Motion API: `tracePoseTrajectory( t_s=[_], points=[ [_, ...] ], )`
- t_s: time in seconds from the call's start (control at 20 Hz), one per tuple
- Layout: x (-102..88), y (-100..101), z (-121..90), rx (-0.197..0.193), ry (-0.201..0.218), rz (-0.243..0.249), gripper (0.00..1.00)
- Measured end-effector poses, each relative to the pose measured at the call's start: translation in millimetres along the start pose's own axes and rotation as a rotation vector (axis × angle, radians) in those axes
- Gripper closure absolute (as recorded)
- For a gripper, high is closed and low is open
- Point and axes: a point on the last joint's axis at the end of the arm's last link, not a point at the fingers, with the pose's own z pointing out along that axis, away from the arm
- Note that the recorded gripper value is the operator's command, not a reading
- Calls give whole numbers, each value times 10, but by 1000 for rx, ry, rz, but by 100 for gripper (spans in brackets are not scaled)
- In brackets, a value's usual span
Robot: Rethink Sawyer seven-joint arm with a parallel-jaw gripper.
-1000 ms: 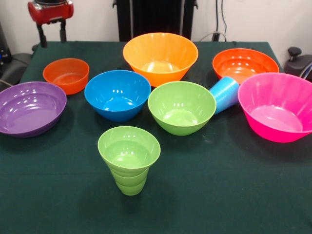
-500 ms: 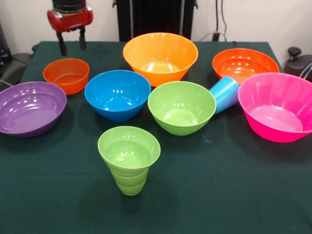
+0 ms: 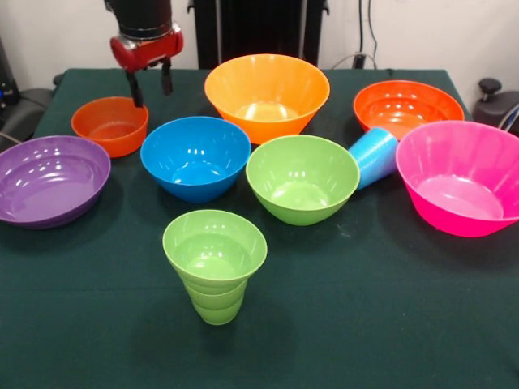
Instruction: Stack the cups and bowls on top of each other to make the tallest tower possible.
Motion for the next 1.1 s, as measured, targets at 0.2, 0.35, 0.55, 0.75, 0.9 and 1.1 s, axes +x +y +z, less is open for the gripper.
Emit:
tracePoseTrajectory(
  t_s=[0.2, 0.35, 0.55, 0.75, 0.9, 1.1],
  points=[
    [147, 31, 145, -10, -11, 33, 0],
    [318, 48, 292, -13, -22, 66, 0],
    [488, 57, 410, -2, -17, 80, 0],
    [652, 62, 501, 16, -17, 78, 0],
    [724, 60, 535, 27, -23, 78, 0],
    [789, 38, 549, 50, -38, 76, 0]
  ],
)
